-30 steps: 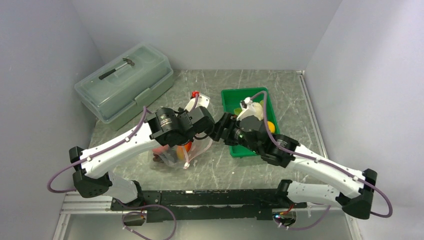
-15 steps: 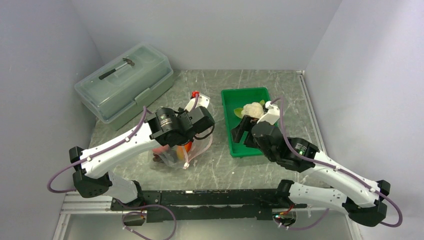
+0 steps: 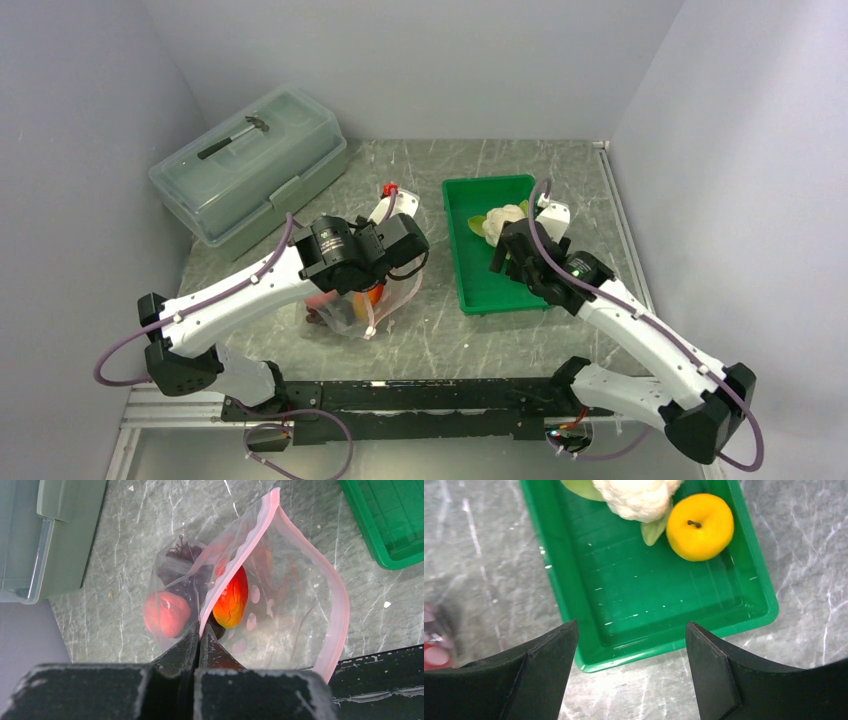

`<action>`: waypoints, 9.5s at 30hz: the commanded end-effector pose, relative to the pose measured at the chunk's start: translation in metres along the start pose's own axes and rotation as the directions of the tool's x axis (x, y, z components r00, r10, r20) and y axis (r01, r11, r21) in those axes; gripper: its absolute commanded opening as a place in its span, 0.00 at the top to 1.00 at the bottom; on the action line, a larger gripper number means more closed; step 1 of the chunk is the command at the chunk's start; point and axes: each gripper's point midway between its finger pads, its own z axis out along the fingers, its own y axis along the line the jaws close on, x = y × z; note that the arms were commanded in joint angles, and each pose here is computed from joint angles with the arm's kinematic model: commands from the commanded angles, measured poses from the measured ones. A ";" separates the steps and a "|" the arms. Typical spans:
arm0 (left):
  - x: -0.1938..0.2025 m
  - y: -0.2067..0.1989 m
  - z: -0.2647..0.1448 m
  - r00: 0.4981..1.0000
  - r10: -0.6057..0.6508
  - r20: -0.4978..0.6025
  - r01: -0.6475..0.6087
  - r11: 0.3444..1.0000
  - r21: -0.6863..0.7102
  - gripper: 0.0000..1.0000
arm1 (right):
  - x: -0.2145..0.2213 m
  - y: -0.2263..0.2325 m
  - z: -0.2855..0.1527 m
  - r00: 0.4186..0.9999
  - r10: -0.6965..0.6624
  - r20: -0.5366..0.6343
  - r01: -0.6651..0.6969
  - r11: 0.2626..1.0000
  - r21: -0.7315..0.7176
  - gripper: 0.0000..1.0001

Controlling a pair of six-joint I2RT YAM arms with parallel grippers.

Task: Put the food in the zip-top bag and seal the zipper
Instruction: Pick up the fake fruit from the bin, then place the fake fruit in the zipper food storage bag, then adjust the zipper food storage bag at the center of the board.

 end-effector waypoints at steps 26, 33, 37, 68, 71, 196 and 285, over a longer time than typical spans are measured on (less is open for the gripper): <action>0.000 0.006 -0.006 0.999 -0.042 0.026 0.042 0.999 0.005 0.98 | 0.012 -0.049 0.107 0.971 0.209 -0.119 -0.181 0.961 0.208 0.07; -0.001 0.008 -0.007 0.998 -0.045 0.035 0.045 0.999 0.000 0.97 | 0.012 -0.057 0.124 0.952 0.275 -0.133 -0.237 0.940 0.246 0.05; -0.001 0.010 -0.008 0.998 -0.045 0.038 0.045 0.999 -0.003 0.96 | 0.008 -0.061 0.131 0.944 0.305 -0.124 -0.266 0.928 0.260 0.05; -0.010 0.011 -0.010 0.998 -0.034 0.053 0.035 0.999 -0.002 0.95 | 0.000 -0.080 0.152 0.933 0.348 -0.093 -0.306 0.902 0.305 0.42; -0.009 0.009 -0.010 0.998 -0.039 0.048 0.038 0.999 0.007 0.96 | -0.003 -0.075 0.145 0.932 0.350 -0.094 -0.315 0.911 0.267 0.58; -0.014 0.007 -0.018 0.996 -0.074 0.051 0.072 0.997 0.037 0.96 | 0.014 0.263 -0.075 0.971 0.068 -0.230 -0.225 0.590 -0.776 0.18; -0.109 0.089 -0.041 0.884 -0.421 0.201 0.375 0.898 0.229 1.00 | -0.040 0.106 -0.125 0.984 0.171 0.059 -0.089 0.744 -0.662 0.16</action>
